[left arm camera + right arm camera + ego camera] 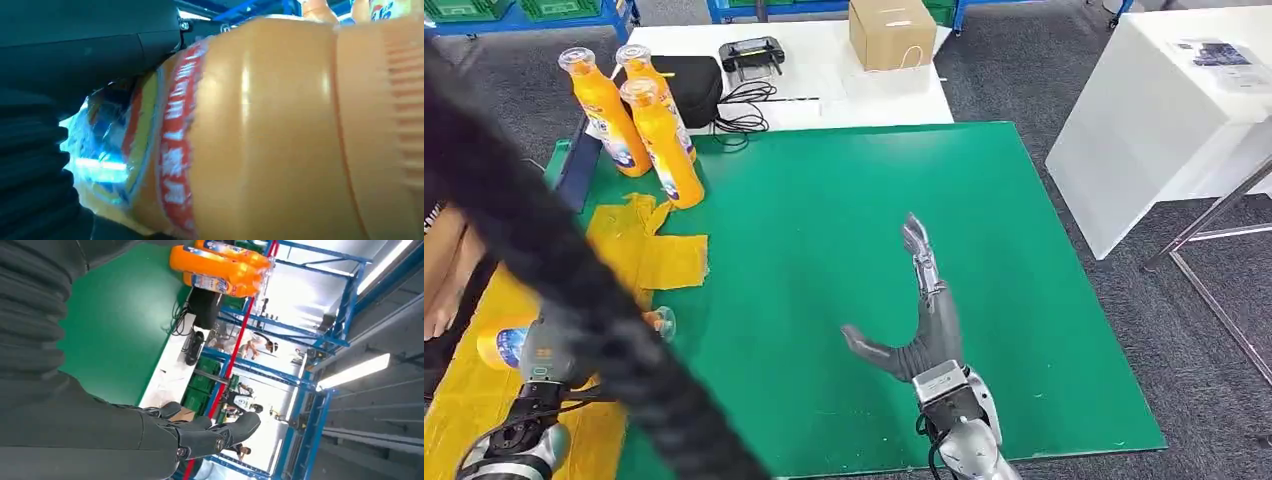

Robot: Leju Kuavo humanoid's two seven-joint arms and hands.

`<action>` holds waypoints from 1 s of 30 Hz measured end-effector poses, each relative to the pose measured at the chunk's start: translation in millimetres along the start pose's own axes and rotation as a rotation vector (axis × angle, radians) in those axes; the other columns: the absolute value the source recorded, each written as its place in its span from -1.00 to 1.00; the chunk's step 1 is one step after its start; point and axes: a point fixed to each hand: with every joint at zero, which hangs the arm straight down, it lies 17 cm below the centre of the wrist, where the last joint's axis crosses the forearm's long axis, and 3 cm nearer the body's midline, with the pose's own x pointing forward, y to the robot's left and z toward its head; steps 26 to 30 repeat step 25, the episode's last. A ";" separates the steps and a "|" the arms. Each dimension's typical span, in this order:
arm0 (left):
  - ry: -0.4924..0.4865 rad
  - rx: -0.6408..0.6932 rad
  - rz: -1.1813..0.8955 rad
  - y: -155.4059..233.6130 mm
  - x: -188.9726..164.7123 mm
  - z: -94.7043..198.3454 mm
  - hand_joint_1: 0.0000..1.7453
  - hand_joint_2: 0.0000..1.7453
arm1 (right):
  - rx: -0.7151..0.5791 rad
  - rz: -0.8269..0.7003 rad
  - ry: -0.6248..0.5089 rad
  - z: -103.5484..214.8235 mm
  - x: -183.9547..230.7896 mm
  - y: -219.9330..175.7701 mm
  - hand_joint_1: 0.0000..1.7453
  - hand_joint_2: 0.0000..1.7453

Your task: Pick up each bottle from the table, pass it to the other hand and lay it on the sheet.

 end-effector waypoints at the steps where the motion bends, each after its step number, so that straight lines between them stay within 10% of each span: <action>1: 0.001 0.003 0.014 0.8 1.1 -0.1 -1.00 1.00 | 0.002 0.000 0.002 0.2 -0.5 0.4 -1.00 1.00; 30: -0.139 0.157 -0.044 51.9 54.3 3.9 -1.00 1.00 | 0.022 0.016 0.019 3.5 -7.2 3.3 -1.00 1.00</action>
